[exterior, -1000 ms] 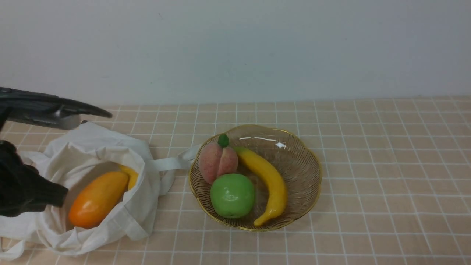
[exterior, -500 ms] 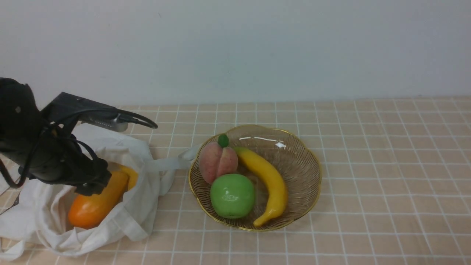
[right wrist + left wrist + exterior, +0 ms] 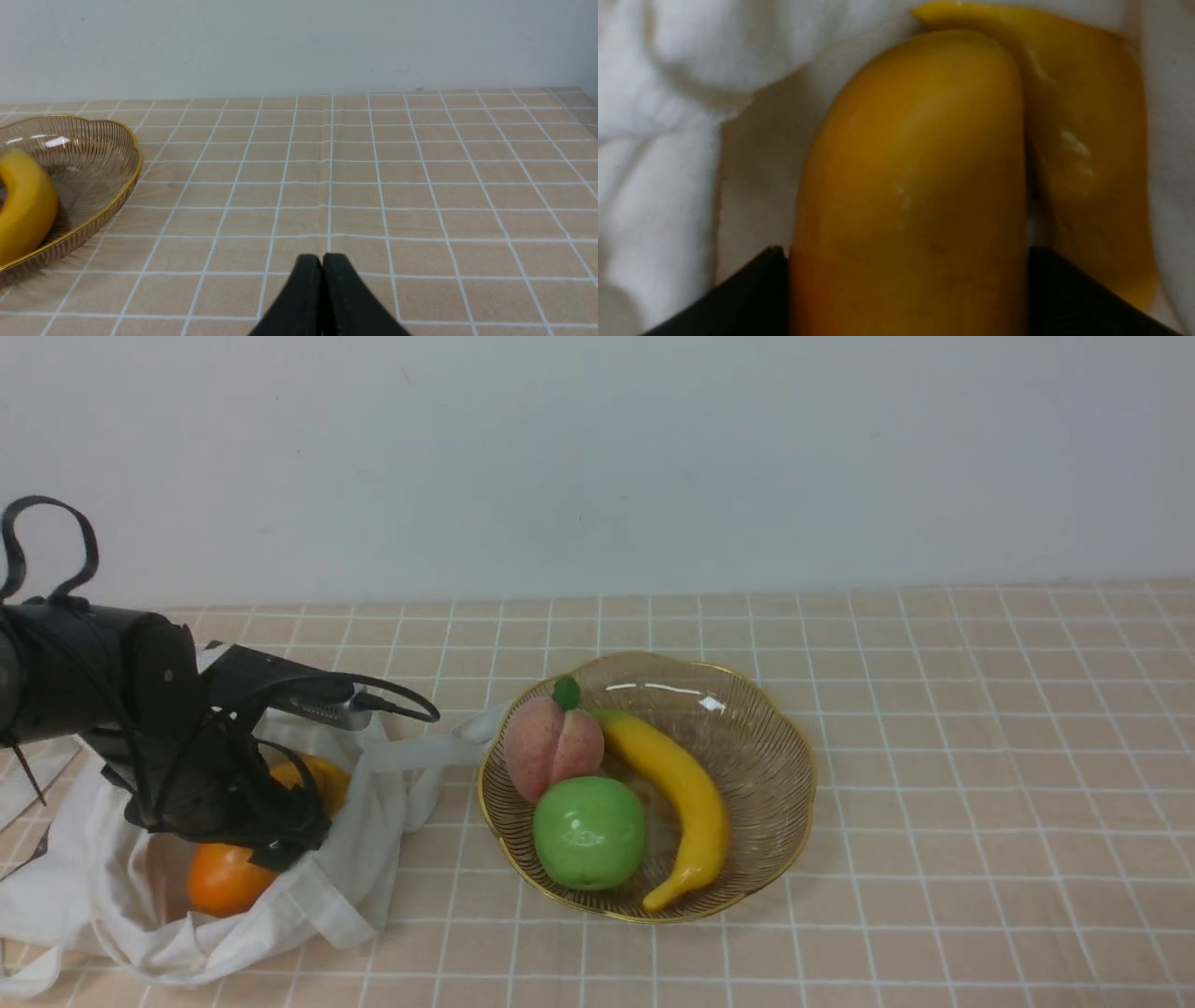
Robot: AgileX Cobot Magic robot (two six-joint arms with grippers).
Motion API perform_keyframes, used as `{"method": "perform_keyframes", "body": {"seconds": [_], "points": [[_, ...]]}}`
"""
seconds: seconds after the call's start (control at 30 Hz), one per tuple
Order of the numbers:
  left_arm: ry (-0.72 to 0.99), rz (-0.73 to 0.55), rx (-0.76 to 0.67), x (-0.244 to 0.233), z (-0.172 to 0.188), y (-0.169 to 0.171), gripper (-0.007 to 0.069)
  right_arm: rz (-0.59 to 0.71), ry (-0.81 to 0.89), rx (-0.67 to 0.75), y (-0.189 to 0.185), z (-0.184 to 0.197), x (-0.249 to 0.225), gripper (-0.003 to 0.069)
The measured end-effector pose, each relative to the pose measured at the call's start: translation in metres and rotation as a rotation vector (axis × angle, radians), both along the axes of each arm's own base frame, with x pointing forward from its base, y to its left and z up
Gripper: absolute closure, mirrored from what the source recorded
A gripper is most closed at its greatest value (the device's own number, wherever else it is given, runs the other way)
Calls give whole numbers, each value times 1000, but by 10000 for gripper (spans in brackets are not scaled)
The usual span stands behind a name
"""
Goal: Take the fruit out of the bag on the brown coffee tablecloth and place them on the plate.
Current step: 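Reach into the cloth bag and grasp the fruit inside with the left gripper, then carry the mango from the white cloth bag to the fruit plate with the left gripper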
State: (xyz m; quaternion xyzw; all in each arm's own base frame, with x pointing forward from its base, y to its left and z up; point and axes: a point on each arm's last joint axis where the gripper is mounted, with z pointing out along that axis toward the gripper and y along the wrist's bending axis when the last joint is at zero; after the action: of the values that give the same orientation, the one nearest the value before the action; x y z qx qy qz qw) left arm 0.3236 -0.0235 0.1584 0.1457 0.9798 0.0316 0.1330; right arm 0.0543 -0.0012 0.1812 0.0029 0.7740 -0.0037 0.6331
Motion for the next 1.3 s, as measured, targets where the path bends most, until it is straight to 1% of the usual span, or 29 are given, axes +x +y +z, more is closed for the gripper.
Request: {"method": "perform_keyframes", "body": {"seconds": [0.03, 0.1, 0.17, 0.2, 0.23, 0.3, 0.33, 0.43, 0.47, 0.57, 0.6, 0.63, 0.67, 0.73, 0.77, 0.8, 0.87, 0.9, 0.93, 1.0, 1.07, 1.17, 1.2, 1.3], "points": [[1, 1, 0, 0, 0, 0, 94, 0, 0, 0, 0, 0, 0, 676], [12, 13, 3, 1, 6, 0, 95, 0, 0, 0, 0, 0, 0, 676], [8, 48, 11, 2, 25, 2, 95, 0, 0, 0, 0, 0, 0, 676], [11, 57, 13, 2, 28, 2, 95, 0, 0, 0, 0, 0, 0, 676], [-36, 91, 8, 2, 57, 3, 95, 0, 0, 0, 0, 0, 0, 676], [-63, 111, 5, -1, 83, 4, 95, 0, 0, 0, 0, 0, 0, 676], [-87, 127, -3, -6, 104, 4, 95, 0, 0, 0, 0, 0, 0, 676], [-137, 157, -89, -23, 146, -1, 95, 0, 0, 0, 0, 0, 0, 676], [-161, 143, -140, -28, 157, -9, 95, 0, 0, 0, 0, 0, 0, 676], [-228, 29, -288, -37, 173, -46, 95, 0, 0, 0, 0, 0, 0, 676], [-278, -52, -374, -37, 175, -77, 95, 0, 0, 0, 0, 0, 0, 676], [-301, -81, -394, -34, 174, -85, 95, 0, 0, 0, 0, 0, 0, 676], [-361, -144, -437, -29, 172, -108, 95, 0, 0, 0, 0, 0, 0, 676], [-442, -214, -469, -18, 160, -141, 95, 0, 0, 0, 0, 0, 0, 676], [-455, -236, -475, -10, 147, -158, 95, 0, 0, 0, 0, 0, 0, 676], [-466, -250, -483, -7, 141, -169, 95, 0, 0, 0, 0, 0, 0, 676], [-403, -271, -482, 6, 111, -200, 95, 0, 0, 0, 0, 0, 0, 676], [-389, -271, -481, 8, 106, -204, 95, 0, 0, 0, 0, 0, 0, 676], [-345, -268, -476, 14, 91, -215, 95, 0, 0, 0, 0, 0, 0, 676], [-293, -257, -467, 20, 76, -223, 95, 0, 0, 0, 0, 0, 0, 676], [-209, -228, -453, 33, 52, -234, 95, 0, 0, 0, 0, 0, 0, 676], [-162, -196, -454, 42, 40, -241, 83, 0, 0, 0, 0, 0, 0, 676], [-156, -191, -457, 44, 39, -243, 62, 0, 0, 0, 0, 0, 0, 676], [-147, -196, -448, 46, 46, -244, -33, 0, 0, 0, 0, 0, 0, 676]]}}
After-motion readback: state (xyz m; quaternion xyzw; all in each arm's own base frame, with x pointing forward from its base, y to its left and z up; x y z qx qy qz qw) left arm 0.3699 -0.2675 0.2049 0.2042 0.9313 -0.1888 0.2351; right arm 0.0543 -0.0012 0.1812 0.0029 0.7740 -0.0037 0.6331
